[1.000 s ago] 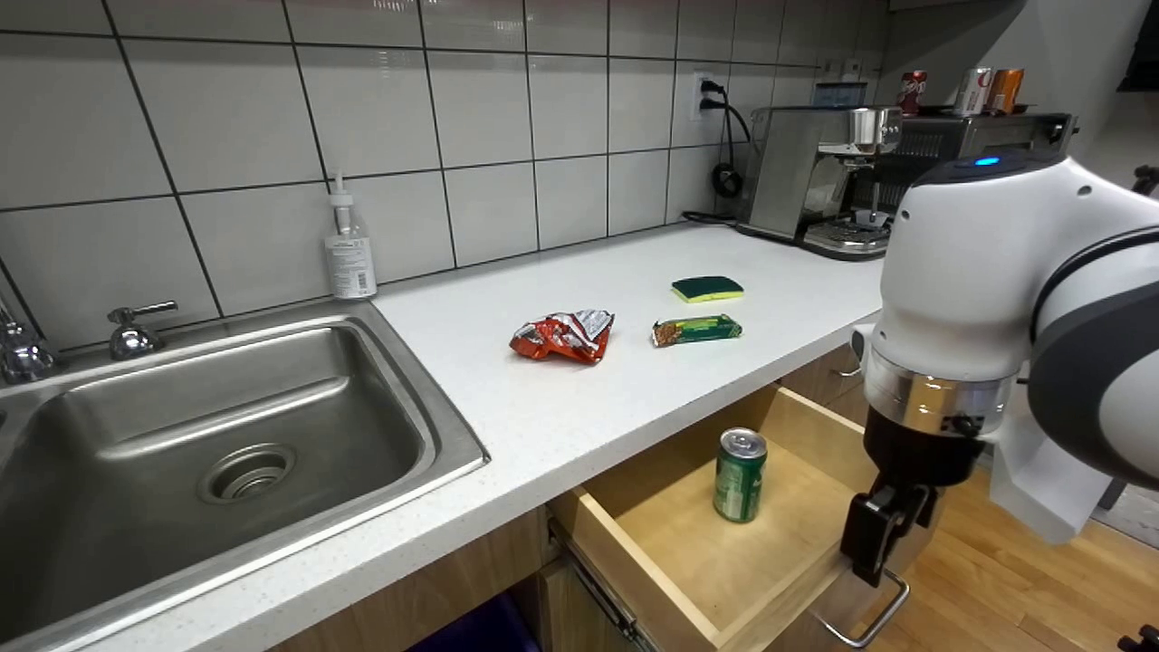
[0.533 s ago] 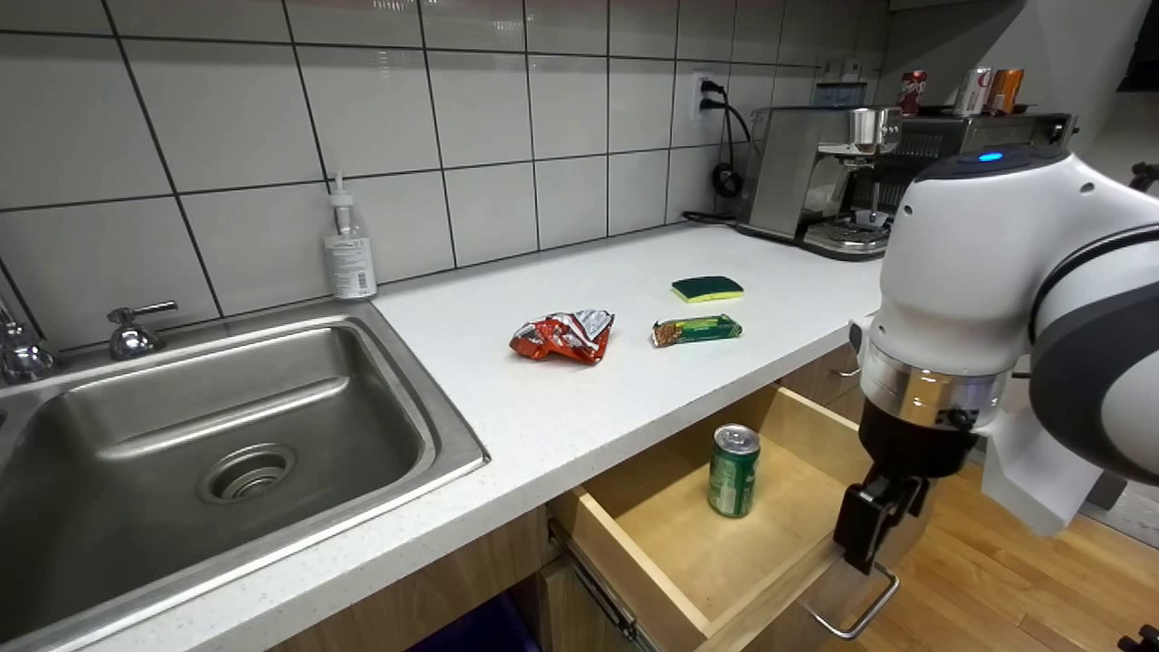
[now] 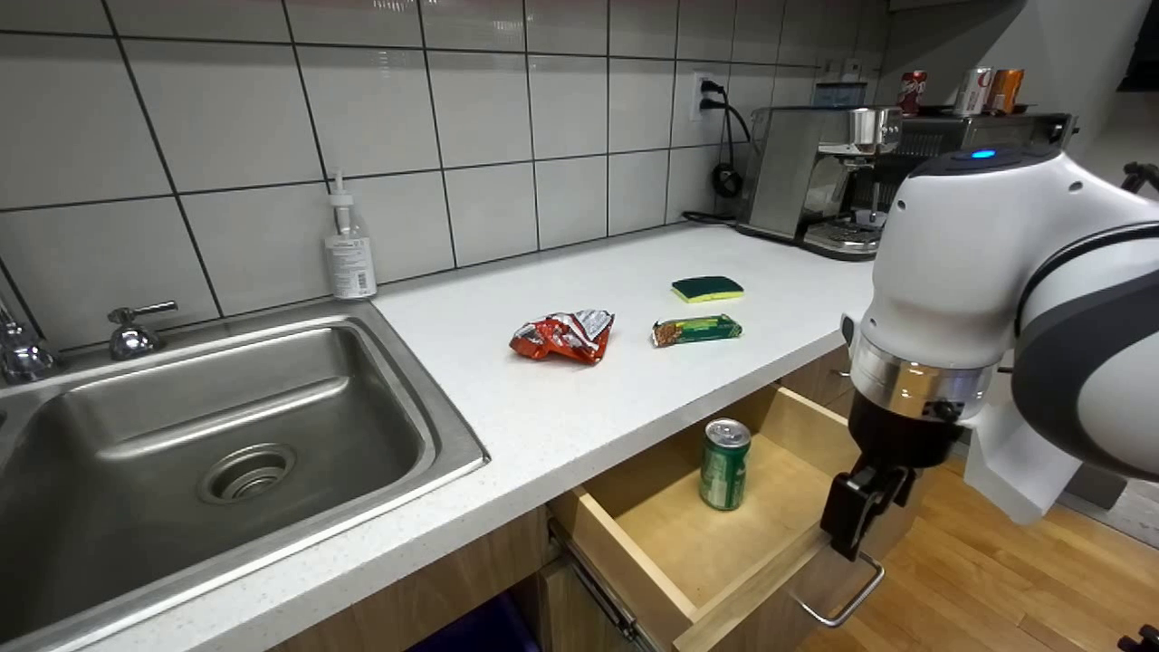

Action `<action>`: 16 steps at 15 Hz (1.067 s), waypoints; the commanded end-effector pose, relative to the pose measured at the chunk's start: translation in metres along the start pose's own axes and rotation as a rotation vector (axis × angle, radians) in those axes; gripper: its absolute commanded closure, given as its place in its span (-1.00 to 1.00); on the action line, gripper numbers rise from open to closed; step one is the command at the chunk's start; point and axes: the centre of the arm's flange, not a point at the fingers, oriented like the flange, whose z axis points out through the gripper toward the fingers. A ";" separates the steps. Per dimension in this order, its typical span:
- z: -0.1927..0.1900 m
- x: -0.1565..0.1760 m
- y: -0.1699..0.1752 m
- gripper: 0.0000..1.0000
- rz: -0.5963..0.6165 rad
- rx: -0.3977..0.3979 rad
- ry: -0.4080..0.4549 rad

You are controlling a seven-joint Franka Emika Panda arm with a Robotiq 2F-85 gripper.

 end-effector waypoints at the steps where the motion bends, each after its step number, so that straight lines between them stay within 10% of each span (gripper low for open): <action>1: -0.005 0.006 -0.002 -1.00 0.023 -0.014 0.037; 16: 0.006 0.004 -0.005 -1.00 0.063 0.011 0.026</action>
